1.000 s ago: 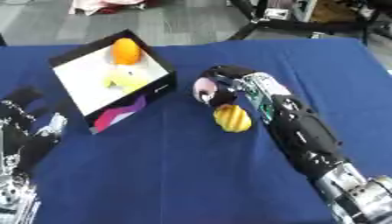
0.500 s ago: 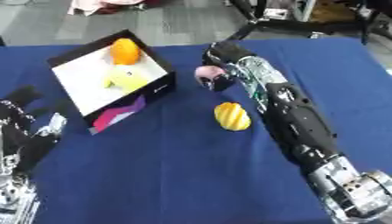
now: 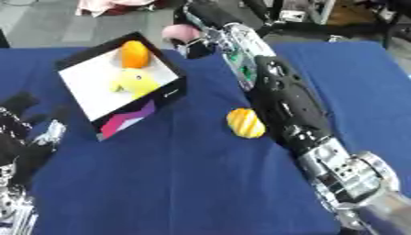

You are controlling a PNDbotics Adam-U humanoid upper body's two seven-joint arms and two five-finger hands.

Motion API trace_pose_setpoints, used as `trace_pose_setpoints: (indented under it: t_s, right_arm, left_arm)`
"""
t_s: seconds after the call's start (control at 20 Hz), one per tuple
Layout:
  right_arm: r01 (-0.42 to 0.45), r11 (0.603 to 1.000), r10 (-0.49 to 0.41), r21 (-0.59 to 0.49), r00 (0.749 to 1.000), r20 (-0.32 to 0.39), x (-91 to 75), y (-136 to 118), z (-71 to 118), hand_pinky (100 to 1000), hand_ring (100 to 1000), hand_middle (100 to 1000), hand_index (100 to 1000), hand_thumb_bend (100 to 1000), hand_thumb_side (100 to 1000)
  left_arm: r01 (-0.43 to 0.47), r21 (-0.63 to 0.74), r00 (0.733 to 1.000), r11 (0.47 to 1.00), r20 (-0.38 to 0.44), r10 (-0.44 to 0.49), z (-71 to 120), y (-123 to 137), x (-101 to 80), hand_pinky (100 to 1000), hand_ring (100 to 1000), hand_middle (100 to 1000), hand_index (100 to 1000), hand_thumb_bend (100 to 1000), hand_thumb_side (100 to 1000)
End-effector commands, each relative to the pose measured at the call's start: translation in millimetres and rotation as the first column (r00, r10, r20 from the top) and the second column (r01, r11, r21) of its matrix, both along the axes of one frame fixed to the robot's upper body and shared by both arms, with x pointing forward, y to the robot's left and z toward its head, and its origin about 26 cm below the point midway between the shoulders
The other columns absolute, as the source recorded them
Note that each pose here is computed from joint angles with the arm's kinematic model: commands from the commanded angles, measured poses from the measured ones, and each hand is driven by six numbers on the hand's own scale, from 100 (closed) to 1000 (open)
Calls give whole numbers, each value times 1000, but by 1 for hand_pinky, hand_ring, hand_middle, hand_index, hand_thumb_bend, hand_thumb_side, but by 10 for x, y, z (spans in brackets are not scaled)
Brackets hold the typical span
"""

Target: Pick up objects on the table and place them in the box.

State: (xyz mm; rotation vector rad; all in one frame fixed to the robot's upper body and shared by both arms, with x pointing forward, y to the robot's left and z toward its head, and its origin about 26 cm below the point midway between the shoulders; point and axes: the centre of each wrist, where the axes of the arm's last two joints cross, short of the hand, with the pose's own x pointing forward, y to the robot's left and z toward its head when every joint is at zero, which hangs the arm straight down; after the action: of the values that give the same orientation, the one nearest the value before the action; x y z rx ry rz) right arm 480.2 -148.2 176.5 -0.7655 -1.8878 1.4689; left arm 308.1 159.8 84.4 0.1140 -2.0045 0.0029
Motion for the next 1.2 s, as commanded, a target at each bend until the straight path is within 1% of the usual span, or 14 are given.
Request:
trace_pose_setpoints:
  t_s: [0.05, 0.1, 0.15, 0.2, 0.25, 0.3, 0.35, 0.65, 0.75, 0.8, 0.85, 0.9, 0.95, 1.2]
  right_arm:
    - [-73, 997, 73, -1, 997, 9, 15, 261, -39, 880, 712, 546, 653, 100, 136]
    - [-81, 997, 82, -8, 997, 8, 10, 321, -80, 886, 734, 611, 777, 100, 141]
    - [-81, 997, 81, -16, 997, 9, 6, 364, -111, 886, 734, 611, 777, 100, 141]
    - [-74, 997, 74, -32, 997, 1, 3, 389, -149, 915, 810, 798, 951, 100, 593]
    - [-63, 997, 62, -50, 998, -6, 2, 408, -171, 915, 810, 798, 951, 100, 593]
    - [-48, 997, 48, -59, 999, -2, 1, 415, -172, 918, 828, 841, 970, 100, 699]
    - [-29, 998, 30, -62, 999, 10, -1, 414, -168, 915, 831, 864, 977, 100, 747]
    - [67, 998, -68, 16, 991, 112, 5, 250, -34, 903, 815, 864, 981, 100, 687]
    - [73, 996, -78, 42, 987, 139, -1, 145, 33, 900, 808, 856, 974, 100, 580]
    - [71, 996, -78, 48, 985, 152, -10, 69, 72, 897, 804, 844, 964, 100, 495]
    - [69, 996, -76, 48, 984, 161, -23, -16, 108, 896, 803, 842, 962, 100, 457]
    - [64, 997, -71, 46, 983, 167, -41, -100, 133, 894, 797, 832, 957, 100, 362]
    - [60, 997, -66, 42, 983, 171, -65, -202, 138, 891, 791, 825, 956, 100, 336]
    - [42, 999, -41, -4, 986, 159, -246, -726, 70, 883, 781, 809, 957, 100, 419]
  left_arm:
    - [33, -14, 999, 999, 43, -32, 132, -73, 9, 728, 865, 636, 752, 499, 153]
    - [37, -16, 998, 999, 47, -36, 143, -84, 11, 728, 865, 636, 752, 499, 154]
    - [40, -17, 998, 999, 49, -39, 151, -90, 12, 728, 865, 636, 752, 499, 154]
    - [42, -18, 998, 999, 50, -41, 157, -95, 13, 728, 865, 636, 752, 501, 153]
    - [43, -19, 998, 999, 51, -42, 160, -98, 13, 728, 865, 636, 752, 501, 153]
    - [44, -19, 998, 999, 51, -43, 161, -99, 13, 728, 866, 635, 752, 501, 153]
    - [44, -19, 998, 999, 51, -43, 161, -98, 13, 728, 866, 635, 752, 502, 153]
    - [25, -15, 999, 1000, 46, -24, 141, -60, 13, 727, 866, 635, 752, 504, 153]
    - [16, -13, 999, 1000, 42, -16, 128, -40, 12, 727, 866, 634, 752, 504, 153]
    - [10, -12, 999, 1000, 40, -9, 121, -25, 12, 727, 865, 634, 752, 505, 153]
    - [2, -10, 999, 1000, 38, -1, 113, -5, 11, 727, 866, 634, 752, 506, 153]
    - [-8, -8, 999, 1000, 36, 8, 102, 17, 11, 727, 866, 634, 752, 507, 152]
    - [-20, -5, 999, 1000, 33, 20, 89, 45, 10, 726, 866, 634, 751, 507, 151]
    - [-73, 10, 997, 997, 23, 73, 35, 170, 5, 726, 867, 633, 751, 510, 150]
